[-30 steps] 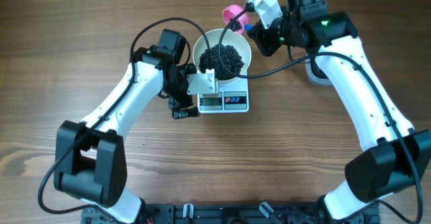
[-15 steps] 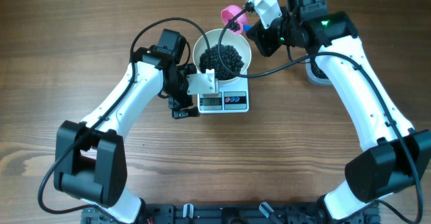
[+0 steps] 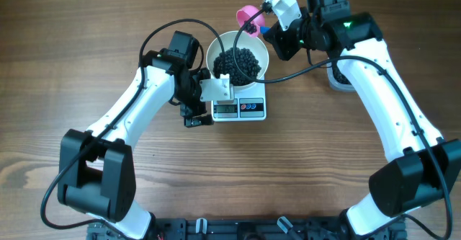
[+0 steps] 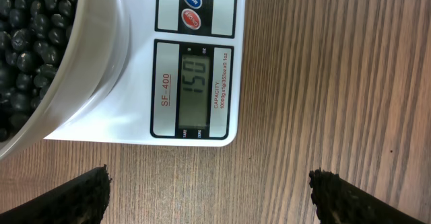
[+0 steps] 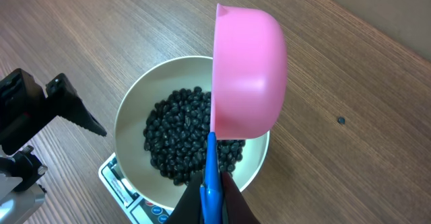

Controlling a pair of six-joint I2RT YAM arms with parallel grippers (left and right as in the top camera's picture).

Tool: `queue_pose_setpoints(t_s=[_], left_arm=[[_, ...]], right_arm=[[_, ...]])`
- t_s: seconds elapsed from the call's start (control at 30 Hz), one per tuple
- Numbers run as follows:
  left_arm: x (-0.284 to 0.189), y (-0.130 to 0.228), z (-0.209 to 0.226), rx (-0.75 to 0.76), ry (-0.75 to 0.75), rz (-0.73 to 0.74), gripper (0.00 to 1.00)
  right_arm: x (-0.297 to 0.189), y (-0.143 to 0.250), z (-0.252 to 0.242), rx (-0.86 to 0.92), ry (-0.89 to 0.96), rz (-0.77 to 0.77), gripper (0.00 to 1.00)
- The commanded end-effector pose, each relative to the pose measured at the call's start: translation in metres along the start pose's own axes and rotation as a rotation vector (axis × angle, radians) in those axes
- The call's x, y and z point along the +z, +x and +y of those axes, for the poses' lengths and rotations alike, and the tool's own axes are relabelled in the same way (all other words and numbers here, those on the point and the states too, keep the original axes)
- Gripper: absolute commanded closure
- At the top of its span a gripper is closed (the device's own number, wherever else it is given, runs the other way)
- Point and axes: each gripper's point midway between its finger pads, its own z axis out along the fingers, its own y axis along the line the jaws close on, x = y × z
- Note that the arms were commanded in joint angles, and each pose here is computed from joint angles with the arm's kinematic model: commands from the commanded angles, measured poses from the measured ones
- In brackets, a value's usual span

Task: Scoop item into bowl and weigh 150g on scale
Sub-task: 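Hold the scoop tilted over the bowl, trickling beans in slowly, then carry the scoop back and lower it into the bean tub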

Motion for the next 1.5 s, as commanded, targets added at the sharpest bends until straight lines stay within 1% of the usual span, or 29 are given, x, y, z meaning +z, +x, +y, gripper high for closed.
queue_pose_setpoints(t_s=[0.0,0.37,0.4,0.47,0.53,0.63,0.77,0.9,1.07,1.17,1.23,1.33,1.47], left_arm=[[0.002,-0.003,-0.002,-0.001,0.014,-0.016,0.00],[0.002,-0.003,-0.002,-0.001,0.014,-0.016,0.00],[0.002,-0.003,-0.002,-0.001,0.014,-0.016,0.00],[0.002,-0.003,-0.002,-0.001,0.014,-0.016,0.00],[0.002,-0.003,-0.002,-0.001,0.014,-0.016,0.00],[0.002,-0.003,-0.002,-0.001,0.014,-0.016,0.00],[0.002,-0.003,-0.002,-0.001,0.014,-0.016,0.00],[0.002,-0.003,-0.002,-0.001,0.014,-0.016,0.00],[0.002,-0.003,-0.002,-0.001,0.014,-0.016,0.00],[0.002,-0.003,-0.002,-0.001,0.014,-0.016,0.00],[0.002,-0.003,-0.002,-0.001,0.014,-0.016,0.00],[0.002,-0.003,-0.002,-0.001,0.014,-0.016,0.00],[0.002,-0.003,-0.002,-0.001,0.014,-0.016,0.00]], right_arm=[[-0.003,-0.007,0.000,0.005,0.009,-0.018,0.95],[-0.003,-0.010,-0.001,0.027,0.012,-0.029,0.96],[-0.005,-0.010,-0.004,0.073,0.005,-0.037,0.96],[-0.010,-0.013,-0.003,0.149,-0.063,-0.072,0.96],[-0.020,-0.011,-0.016,0.267,-0.104,-0.100,0.96],[-0.037,-0.007,-0.033,0.359,-0.161,-0.144,0.96],[-0.063,0.030,-0.070,0.522,-0.145,-0.112,0.96],[-0.085,0.049,-0.088,0.634,-0.172,-0.129,0.96],[-0.112,0.096,-0.113,0.832,-0.130,-0.084,0.96],[-0.127,0.131,-0.128,0.947,-0.057,-0.025,0.96],[-0.130,0.148,-0.135,0.982,-0.009,0.007,0.96],[-0.126,0.169,-0.135,1.020,0.012,0.053,0.96],[-0.105,0.195,-0.128,1.057,-0.006,0.098,0.96]])
